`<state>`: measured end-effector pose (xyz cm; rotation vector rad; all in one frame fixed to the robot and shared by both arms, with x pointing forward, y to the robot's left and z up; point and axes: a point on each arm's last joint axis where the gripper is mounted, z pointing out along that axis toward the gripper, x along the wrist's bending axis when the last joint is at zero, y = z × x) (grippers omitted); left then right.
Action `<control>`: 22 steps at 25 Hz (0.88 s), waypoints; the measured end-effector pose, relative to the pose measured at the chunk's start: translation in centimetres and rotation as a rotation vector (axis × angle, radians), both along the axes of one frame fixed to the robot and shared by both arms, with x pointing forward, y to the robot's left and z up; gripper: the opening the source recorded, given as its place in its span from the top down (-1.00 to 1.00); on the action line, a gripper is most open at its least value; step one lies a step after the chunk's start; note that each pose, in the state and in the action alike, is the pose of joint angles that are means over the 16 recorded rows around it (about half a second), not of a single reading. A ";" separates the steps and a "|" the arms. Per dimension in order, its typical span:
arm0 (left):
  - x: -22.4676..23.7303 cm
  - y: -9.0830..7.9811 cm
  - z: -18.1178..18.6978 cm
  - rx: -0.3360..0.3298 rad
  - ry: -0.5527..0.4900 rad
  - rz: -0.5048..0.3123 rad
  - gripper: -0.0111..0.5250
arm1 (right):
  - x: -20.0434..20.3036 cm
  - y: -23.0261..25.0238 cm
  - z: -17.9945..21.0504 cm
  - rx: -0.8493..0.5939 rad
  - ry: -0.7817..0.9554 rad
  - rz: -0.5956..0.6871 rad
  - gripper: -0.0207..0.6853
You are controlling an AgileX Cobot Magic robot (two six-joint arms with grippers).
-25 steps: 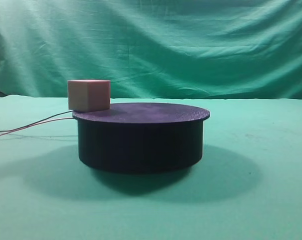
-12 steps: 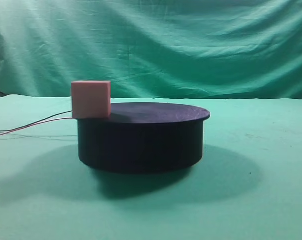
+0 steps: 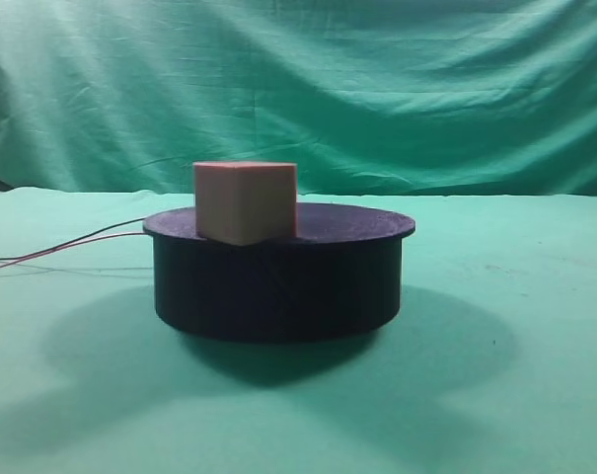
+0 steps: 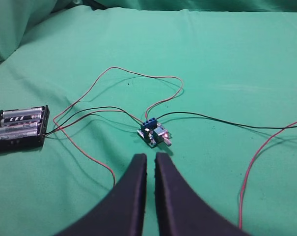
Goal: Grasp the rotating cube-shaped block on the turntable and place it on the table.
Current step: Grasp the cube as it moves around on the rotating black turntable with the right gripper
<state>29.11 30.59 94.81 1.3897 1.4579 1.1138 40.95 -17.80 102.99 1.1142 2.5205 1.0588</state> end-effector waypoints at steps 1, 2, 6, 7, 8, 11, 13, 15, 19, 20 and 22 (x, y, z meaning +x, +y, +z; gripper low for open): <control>0.0 0.0 0.0 0.000 0.000 0.000 0.96 | 0.3 0.3 -0.1 0.000 0.008 0.003 -0.65; 0.0 0.0 0.0 0.000 0.000 0.000 0.96 | 0.6 0.6 -0.2 0.001 0.016 0.005 -0.70; 0.0 0.0 0.0 0.000 0.000 0.000 0.96 | 1.9 1.7 -0.7 0.008 0.049 0.001 -0.79; 0.0 0.0 0.0 0.000 0.000 0.000 0.96 | 2.2 2.0 -0.8 0.009 0.056 0.001 -0.79; 0.0 0.0 0.0 0.000 0.000 0.000 0.96 | 2.6 2.3 -1.0 0.010 0.063 0.000 -0.79; 0.0 0.0 0.0 0.000 0.000 0.000 0.96 | 3.6 3.2 -1.8 0.008 0.083 -0.004 -0.79; 0.0 0.0 0.0 0.000 0.000 0.000 0.96 | 4.3 3.8 -2.5 0.003 0.095 -0.009 -0.79; 0.0 0.0 0.0 0.000 0.000 0.000 0.96 | 5.0 4.4 -3.2 -0.004 0.107 -0.013 -0.79; 0.0 0.0 0.0 0.000 0.000 0.000 0.96 | 6.1 5.5 -4.8 -0.026 0.133 -0.013 -0.67; 0.0 0.0 0.0 0.000 0.000 0.000 0.96 | 6.3 5.7 -5.2 -0.032 0.139 -0.013 -0.60; 0.0 0.0 0.0 0.000 0.000 0.000 0.96 | 6.7 6.0 -5.9 -0.043 0.150 -0.015 -0.47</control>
